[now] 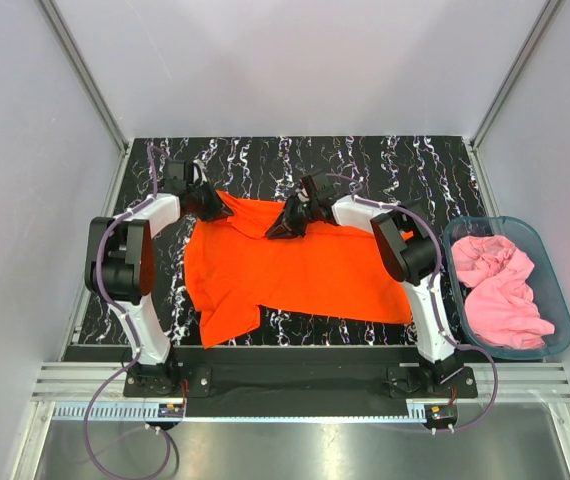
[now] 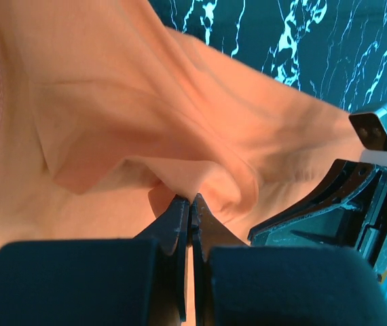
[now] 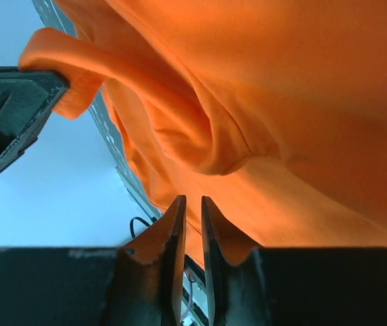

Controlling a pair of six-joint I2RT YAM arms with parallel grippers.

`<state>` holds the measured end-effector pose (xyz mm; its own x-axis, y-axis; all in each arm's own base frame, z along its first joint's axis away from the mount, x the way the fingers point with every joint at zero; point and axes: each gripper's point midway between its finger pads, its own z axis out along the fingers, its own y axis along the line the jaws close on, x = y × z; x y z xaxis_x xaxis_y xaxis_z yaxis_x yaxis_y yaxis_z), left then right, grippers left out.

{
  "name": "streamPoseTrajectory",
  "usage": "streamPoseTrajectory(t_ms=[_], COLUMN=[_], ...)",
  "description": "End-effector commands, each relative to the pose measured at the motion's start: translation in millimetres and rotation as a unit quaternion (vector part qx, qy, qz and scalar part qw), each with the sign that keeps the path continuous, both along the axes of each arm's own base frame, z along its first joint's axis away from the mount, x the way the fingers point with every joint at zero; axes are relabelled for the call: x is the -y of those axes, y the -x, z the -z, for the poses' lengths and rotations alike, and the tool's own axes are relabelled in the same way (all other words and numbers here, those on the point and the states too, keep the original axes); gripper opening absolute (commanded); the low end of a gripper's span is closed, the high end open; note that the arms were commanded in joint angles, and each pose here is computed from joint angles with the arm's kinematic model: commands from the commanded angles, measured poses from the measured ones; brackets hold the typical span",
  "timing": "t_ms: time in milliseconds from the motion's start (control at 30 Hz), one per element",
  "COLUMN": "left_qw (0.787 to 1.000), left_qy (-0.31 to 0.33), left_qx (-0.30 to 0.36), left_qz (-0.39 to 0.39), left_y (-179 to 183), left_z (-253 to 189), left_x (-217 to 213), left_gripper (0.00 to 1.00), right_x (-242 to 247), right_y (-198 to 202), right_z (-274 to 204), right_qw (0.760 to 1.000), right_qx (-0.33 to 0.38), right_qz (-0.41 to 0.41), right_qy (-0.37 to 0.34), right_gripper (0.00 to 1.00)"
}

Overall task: Fold and stack the t-shirts
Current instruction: Fold the tshirt

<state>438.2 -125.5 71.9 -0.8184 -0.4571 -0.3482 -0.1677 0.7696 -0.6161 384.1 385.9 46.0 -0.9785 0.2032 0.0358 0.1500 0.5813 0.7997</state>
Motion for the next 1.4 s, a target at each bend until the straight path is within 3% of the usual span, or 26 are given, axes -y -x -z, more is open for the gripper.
streamPoseTrajectory(t_ms=[0,467,933,1167,1200,1267,1367], left_qw=[0.998,0.998,0.999,0.999,0.999,0.999,0.999], left_qy=[0.016,0.029,0.031,0.026,0.026,0.027,0.024], left_qx=[0.055,0.048,0.043,0.035,0.032,0.032,0.028], left_qz=[-0.002,-0.005,-0.002,-0.003,-0.004,-0.004,-0.004], left_y=[-25.1,-27.0,-17.1,-6.8,-3.9,-1.9,2.6], left_z=[-23.6,-22.5,-20.6,-16.9,-15.7,-17.0,-16.7], left_x=[4.3,5.0,5.4,3.5,3.1,3.2,2.4], left_gripper=[0.0,0.0,0.0,0.0,0.0,0.0,0.0], right_x=[-12.5,-25.3,-36.2,-35.6,-38.5,-41.3,-40.2], right_y=[-14.8,-19.4,-32.1,-38.1,-41.7,-40.8,-39.4], right_z=[-3.7,16.7,18.5,15.3,10.8,9.4,5.1], right_qw=[0.999,0.999,0.998,0.997,0.996,0.996,0.996], right_qx=[0.023,0.022,0.028,0.035,0.045,0.048,0.053], right_qz=[0.024,0.032,0.056,0.072,0.072,0.067,0.063], right_qy=[-0.019,-0.009,-0.005,-0.003,-0.014,-0.024,-0.027], right_gripper=[0.22,0.35,0.4,0.31,0.26,0.24,0.11])
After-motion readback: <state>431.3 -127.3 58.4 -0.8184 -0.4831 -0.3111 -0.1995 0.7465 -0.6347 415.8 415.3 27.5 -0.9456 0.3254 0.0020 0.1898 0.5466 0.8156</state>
